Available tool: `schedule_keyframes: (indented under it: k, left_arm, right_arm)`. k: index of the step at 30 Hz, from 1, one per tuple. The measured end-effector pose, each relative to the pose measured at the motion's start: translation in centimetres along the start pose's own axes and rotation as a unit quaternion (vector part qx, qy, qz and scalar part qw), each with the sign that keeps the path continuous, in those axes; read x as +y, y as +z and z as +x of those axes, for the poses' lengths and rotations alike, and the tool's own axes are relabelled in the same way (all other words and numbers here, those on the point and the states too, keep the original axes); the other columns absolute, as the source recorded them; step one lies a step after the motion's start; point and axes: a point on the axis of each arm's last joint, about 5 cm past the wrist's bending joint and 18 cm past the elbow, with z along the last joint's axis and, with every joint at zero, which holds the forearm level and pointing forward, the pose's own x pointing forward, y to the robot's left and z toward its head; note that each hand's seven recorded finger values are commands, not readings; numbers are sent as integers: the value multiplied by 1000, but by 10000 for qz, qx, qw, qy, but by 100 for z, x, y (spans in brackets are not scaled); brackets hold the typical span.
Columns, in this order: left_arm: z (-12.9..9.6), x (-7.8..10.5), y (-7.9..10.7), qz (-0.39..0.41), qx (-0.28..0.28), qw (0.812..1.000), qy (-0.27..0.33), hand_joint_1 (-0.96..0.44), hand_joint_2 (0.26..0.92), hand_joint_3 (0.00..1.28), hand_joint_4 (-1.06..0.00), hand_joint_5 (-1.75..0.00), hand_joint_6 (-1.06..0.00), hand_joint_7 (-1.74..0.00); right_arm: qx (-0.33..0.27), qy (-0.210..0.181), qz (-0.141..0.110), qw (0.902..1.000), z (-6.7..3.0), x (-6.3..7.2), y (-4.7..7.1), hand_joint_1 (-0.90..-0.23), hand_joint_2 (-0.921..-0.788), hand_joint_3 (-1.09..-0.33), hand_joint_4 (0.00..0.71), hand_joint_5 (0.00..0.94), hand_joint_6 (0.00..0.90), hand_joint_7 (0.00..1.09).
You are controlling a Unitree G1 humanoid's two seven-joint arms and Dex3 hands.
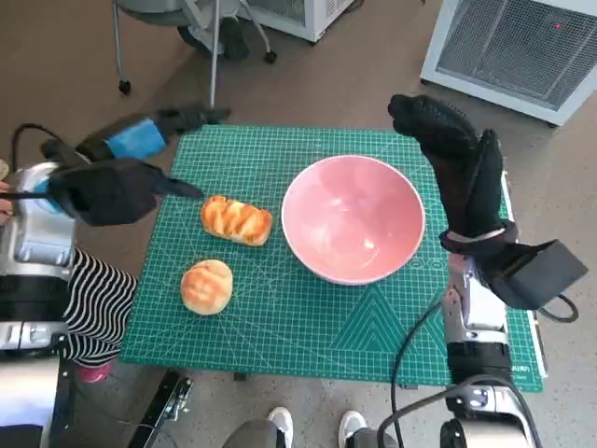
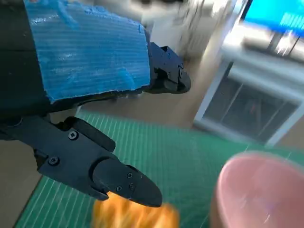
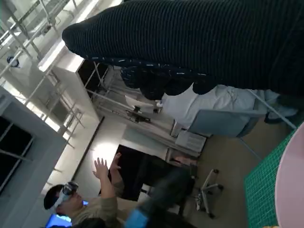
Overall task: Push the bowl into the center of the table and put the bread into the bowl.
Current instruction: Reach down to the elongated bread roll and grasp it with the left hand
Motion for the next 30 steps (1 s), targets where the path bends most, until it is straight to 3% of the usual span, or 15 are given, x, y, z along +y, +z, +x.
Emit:
schedule_keyframes:
  k: [12, 30]
  left_arm:
    - [154, -70, 7, 204, 95, 9986, -485, -313, 773, 2, -158, 0, -334, -12]
    - [349, -338, -55, 289, 717, 9902, -1166, -242, 757, 0, -159, -1, -318, 0]
  right_arm:
    - [5, -32, -6, 10000, -4, -6, -7, -694, -921, -699, 151, 2, 80, 369]
    - [-5, -51, -31, 10000, -6, -24, 2, -695, -921, -699, 154, 2, 74, 383]
